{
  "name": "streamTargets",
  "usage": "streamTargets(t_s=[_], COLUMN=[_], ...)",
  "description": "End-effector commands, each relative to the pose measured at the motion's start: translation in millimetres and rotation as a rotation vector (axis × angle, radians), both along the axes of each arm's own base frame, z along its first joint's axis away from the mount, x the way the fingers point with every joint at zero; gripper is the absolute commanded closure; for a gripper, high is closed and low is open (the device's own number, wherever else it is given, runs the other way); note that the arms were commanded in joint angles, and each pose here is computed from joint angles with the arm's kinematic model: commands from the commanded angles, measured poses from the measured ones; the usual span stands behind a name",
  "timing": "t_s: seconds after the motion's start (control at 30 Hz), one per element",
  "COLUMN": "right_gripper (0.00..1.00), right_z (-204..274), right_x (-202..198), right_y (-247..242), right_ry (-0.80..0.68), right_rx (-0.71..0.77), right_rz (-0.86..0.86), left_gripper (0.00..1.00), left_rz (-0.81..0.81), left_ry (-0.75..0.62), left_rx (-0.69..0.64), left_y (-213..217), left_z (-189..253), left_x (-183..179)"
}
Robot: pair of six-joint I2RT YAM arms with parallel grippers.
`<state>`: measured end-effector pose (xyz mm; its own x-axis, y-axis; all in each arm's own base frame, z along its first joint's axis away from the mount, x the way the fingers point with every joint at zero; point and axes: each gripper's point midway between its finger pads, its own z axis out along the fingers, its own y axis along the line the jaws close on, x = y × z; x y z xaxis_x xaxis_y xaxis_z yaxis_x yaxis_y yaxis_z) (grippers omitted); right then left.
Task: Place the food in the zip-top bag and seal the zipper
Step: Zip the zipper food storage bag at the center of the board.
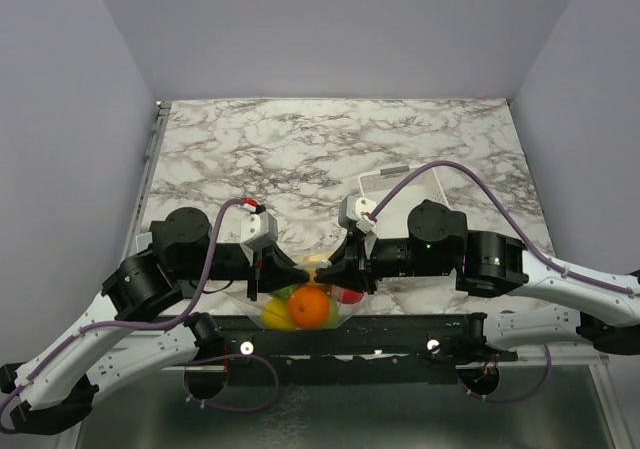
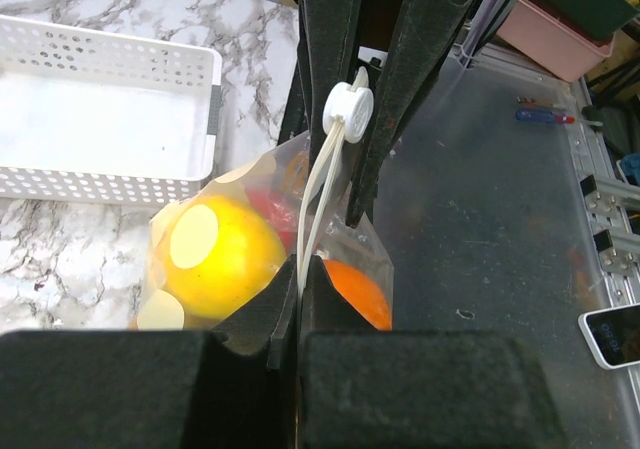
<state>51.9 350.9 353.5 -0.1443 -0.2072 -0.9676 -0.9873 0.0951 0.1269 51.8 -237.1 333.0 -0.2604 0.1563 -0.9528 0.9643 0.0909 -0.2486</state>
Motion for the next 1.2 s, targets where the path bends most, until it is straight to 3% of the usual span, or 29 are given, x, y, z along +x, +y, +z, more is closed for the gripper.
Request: streamTargets(t_s=[0.0,0.17,0.43,0.6,0.73,0.9,1.17], right_gripper=[0.84,0.99,0.99,0.99,0.99,0.99,0.99], right_z=[6,7,8,4,1,-7,-23], right_x=[-7,-9,-10,-10,-11,-16,-18], right_y=[1,3,7,7,5,4,7], right_ry=[-0.006,-0.004,-0.002,0.004,0.004,0.011,0.028], right_rx=[0.037,0.043,0.043,0.011,-0.01,-0.046,-0.107], right_rz=[0.034,0.048,0.055,0.057,0.067,0.094,0.115], left_gripper=[1.0,1.0,1.0,0.62,0.43,0.36,0.34], left_rz=[-0.029,-0.031,-0.028,-0.023,-0.031,-0.043,-0.054], left_ry=[-0.041,-0.037,-0.033,-0.047,-0.077,-0.087,-0.07], left_rx=[-0.073,-0.073,-0.064,-0.071,-0.082,-0.087,-0.083], left_y=[0,1,0,2,4,1,-8], left_z=[21,20,15,17,21,28,28], left_x=[-7,-7,-7,-7,-8,-7,-3])
